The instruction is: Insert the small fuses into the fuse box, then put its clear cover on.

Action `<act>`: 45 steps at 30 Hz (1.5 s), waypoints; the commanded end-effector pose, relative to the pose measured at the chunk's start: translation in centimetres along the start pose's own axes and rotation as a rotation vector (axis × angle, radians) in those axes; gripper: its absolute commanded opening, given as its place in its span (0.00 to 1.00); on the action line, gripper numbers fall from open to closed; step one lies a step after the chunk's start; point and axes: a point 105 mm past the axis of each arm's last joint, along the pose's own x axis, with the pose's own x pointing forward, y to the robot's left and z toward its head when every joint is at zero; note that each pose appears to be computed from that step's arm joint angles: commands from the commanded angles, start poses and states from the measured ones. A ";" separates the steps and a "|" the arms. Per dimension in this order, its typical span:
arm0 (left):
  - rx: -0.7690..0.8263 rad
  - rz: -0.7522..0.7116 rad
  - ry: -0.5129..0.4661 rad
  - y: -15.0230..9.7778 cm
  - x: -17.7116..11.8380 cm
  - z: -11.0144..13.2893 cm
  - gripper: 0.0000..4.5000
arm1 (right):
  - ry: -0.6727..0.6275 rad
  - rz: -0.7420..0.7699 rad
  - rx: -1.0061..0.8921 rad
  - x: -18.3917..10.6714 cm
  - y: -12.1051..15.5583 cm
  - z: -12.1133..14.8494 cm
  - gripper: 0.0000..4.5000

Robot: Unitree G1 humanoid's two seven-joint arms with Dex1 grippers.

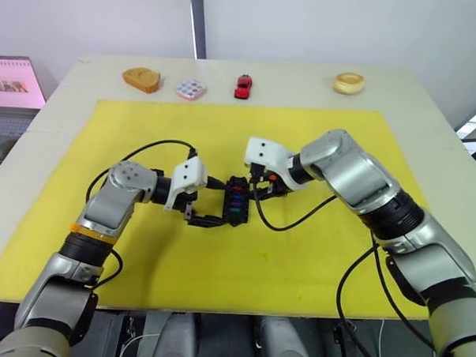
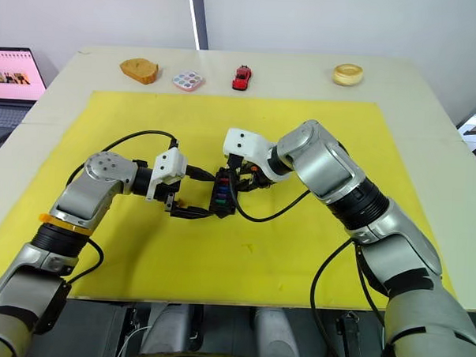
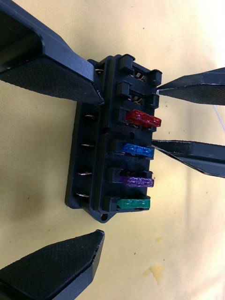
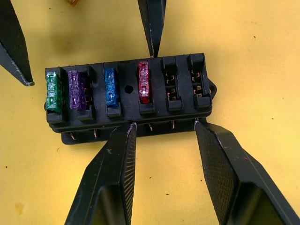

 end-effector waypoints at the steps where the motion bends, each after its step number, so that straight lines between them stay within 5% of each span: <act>1: 0.044 -0.008 -0.005 -0.1 0.0 0.7 1.00 | -0.075 -0.030 -0.040 -1.4 -0.5 2.4 0.47; 13: 0.034 0.017 -0.012 0.5 -0.6 0.8 1.00 | -0.171 -0.072 -0.081 -4.9 -1.0 4.7 0.47; 19: 0.031 0.023 -0.018 0.8 -0.8 1.0 1.00 | -0.219 -0.031 -0.094 -3.8 0.7 5.1 0.01; 45: 0.043 0.023 -0.009 0.8 -0.8 1.1 1.00 | -0.193 -0.027 -0.033 -0.5 1.0 2.2 0.01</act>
